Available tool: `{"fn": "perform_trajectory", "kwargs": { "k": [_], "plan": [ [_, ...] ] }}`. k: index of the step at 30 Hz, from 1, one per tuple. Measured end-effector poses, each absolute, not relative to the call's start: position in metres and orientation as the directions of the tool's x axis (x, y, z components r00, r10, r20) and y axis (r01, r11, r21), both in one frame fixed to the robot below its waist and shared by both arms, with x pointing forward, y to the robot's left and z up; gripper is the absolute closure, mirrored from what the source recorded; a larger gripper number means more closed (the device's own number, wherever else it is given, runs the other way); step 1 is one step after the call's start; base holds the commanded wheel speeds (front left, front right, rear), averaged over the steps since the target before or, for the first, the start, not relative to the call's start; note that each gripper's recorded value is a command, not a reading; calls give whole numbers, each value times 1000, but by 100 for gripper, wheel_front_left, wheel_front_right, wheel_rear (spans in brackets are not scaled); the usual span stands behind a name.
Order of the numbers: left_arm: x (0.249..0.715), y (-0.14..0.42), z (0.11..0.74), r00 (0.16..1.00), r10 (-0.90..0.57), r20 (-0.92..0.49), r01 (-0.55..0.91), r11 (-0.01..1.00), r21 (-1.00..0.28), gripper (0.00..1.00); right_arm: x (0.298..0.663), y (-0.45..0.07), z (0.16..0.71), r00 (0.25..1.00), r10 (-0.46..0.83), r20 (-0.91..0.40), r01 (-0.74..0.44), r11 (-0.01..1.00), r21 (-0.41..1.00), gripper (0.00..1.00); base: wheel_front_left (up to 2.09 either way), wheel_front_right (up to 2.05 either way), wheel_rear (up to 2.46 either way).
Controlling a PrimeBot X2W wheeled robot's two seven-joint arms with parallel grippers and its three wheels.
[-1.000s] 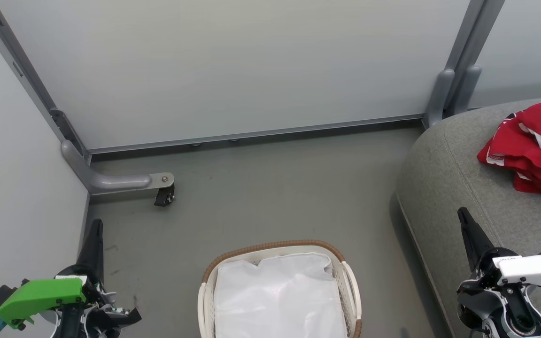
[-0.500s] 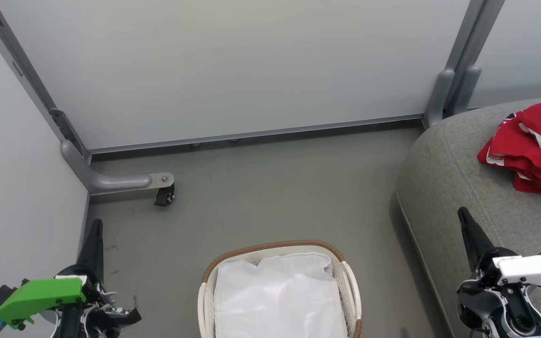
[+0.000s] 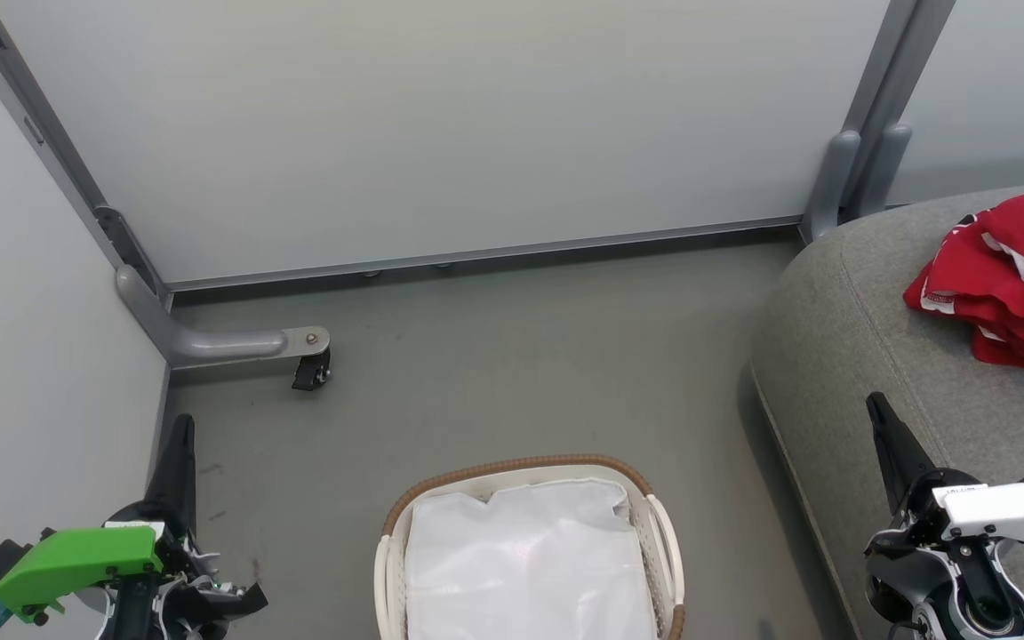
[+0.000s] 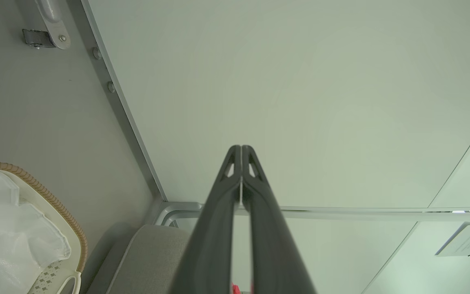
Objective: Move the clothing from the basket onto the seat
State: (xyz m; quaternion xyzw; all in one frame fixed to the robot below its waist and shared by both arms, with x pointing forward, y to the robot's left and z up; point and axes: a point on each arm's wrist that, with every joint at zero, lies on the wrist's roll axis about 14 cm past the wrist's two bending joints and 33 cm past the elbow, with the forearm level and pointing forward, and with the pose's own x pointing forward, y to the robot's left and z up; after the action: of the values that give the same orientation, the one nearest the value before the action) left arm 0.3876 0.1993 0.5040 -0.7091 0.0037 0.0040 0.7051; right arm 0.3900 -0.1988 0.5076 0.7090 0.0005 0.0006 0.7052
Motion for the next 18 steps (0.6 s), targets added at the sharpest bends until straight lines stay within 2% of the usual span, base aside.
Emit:
{"fn": "perform_trajectory", "kwargs": {
  "k": [18],
  "plan": [
    [388,199,504,1000,0,-11,-11,-6,-1000,100,390,-199,508,1000,2,0,0,-5,1000,100,0,0,0]
  ]
}}
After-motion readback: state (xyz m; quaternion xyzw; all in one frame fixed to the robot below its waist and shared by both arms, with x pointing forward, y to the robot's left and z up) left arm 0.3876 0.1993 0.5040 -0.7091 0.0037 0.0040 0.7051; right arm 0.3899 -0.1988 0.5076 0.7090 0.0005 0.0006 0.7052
